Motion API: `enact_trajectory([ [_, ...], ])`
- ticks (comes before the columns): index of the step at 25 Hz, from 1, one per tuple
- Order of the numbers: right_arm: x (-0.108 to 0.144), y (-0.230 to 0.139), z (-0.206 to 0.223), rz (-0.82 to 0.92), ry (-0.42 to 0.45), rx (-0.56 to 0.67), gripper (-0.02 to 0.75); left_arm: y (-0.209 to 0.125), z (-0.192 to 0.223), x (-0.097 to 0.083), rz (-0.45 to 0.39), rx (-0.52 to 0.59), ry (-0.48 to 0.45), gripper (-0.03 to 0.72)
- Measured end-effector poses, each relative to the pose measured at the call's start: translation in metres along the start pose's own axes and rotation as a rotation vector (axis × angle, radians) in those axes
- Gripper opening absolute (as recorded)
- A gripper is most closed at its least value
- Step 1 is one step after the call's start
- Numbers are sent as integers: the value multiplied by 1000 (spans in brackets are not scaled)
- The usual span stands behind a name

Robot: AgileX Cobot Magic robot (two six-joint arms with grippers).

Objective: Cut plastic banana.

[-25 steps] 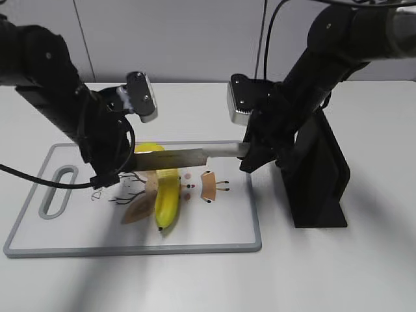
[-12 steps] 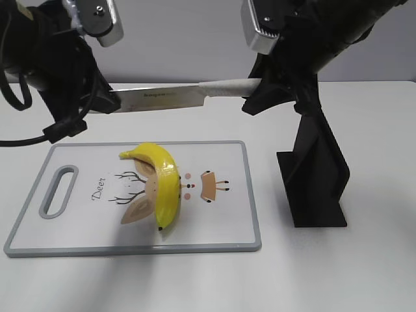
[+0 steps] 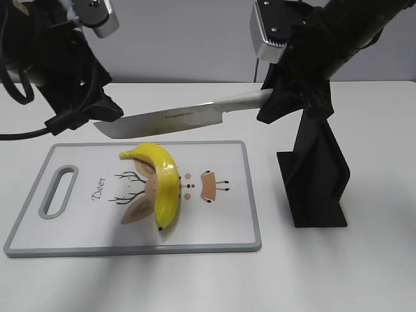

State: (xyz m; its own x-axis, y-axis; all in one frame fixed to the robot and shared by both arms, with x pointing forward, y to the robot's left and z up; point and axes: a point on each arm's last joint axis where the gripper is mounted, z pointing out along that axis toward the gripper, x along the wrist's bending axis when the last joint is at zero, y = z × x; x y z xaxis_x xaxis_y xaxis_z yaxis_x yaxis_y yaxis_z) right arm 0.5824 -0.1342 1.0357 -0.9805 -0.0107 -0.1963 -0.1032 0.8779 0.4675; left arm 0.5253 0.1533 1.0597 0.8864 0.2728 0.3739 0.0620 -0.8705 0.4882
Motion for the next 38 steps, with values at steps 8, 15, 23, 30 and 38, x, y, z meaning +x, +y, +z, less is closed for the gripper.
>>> enact_trajectory([
  [8, -2, -1, 0, 311, -19, 6, 165, -4, -8, 9, -267, 6, 63, 621],
  [15, -22, -5, -17, 735, -214, 84, 165, -25, -33, 44, -716, 53, 180, 601],
  [23, -15, -8, -41, 1122, -338, 88, 165, -65, -48, 42, -998, 301, 112, 591],
  [30, 36, -22, -70, 1301, -470, -8, 165, -83, -60, 4, -1040, 325, 89, 591],
  [38, 79, -39, -71, 1422, -507, -80, 165, -98, -96, -58, -1038, 233, 148, 591],
])
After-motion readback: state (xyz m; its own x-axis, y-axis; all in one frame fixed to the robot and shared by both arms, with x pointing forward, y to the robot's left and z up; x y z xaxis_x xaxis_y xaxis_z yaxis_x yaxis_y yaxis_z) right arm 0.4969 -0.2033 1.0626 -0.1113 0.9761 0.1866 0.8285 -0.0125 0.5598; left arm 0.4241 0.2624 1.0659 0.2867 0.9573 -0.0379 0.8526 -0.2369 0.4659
